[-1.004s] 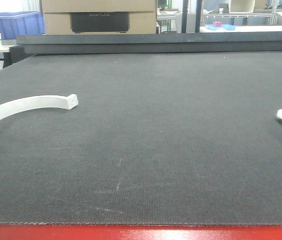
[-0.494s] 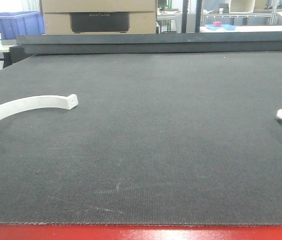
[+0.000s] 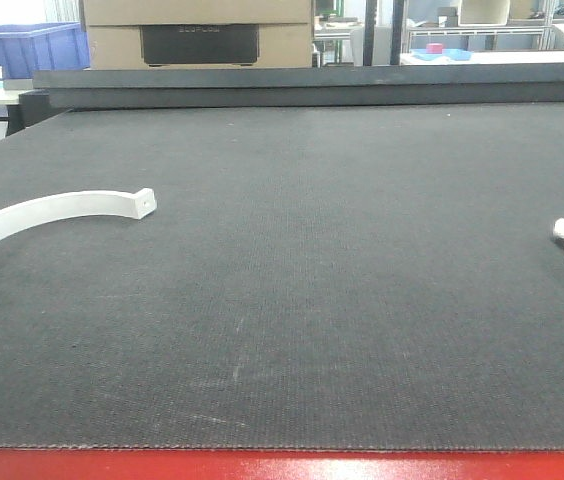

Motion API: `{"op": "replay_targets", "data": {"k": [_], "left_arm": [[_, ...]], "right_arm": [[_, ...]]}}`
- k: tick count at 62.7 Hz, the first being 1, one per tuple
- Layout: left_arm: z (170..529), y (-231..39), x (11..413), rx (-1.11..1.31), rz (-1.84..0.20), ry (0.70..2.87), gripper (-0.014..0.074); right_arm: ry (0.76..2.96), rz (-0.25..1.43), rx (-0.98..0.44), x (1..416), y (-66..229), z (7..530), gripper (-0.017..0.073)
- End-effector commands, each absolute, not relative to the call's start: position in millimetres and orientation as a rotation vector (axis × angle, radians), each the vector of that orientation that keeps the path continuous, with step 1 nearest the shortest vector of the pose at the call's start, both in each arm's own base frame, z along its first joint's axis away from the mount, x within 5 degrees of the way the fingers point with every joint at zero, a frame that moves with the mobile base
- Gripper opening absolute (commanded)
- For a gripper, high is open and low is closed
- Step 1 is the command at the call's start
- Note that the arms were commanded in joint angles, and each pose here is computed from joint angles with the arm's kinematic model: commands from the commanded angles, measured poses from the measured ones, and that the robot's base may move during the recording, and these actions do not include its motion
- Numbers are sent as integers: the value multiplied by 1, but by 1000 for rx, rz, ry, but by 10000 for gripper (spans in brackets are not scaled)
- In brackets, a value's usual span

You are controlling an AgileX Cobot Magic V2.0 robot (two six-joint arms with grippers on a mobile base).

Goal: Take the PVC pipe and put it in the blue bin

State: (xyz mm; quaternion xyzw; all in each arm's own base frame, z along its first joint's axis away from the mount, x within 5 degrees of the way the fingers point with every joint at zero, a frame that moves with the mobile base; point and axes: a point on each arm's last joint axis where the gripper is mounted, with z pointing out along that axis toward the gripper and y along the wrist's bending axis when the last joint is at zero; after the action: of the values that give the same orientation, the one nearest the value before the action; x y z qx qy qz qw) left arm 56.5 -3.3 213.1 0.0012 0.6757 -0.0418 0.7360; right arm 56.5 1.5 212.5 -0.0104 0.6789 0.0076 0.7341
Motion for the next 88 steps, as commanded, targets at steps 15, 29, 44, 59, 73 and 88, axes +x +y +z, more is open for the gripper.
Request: {"op": "replay_targets", "data": {"k": [15,29,44,59,73,88], "left_arm": [[217,-3,56,2,-89,1442,-111],[261,-2,45,-3,-87,1384,-111],[323,0,29,-9,-74,1379,-111],[375,-1,49,-20,-74,1501,-111],[392,-2,96,-41,-60,1906,-111],[389,-6,159,-57,-35,2320,-111]], "right_arm": [[1353,1,-17,54,0,225,-168],[1223,2,-14,44,0,266,-168],[1069,5,-12,23,0,331,-168],[1276,23,-34,44,2,370,-168],[1689,56,-87,83,8,405,-168],[1985,74,-114,135,11,407,-168]]}}
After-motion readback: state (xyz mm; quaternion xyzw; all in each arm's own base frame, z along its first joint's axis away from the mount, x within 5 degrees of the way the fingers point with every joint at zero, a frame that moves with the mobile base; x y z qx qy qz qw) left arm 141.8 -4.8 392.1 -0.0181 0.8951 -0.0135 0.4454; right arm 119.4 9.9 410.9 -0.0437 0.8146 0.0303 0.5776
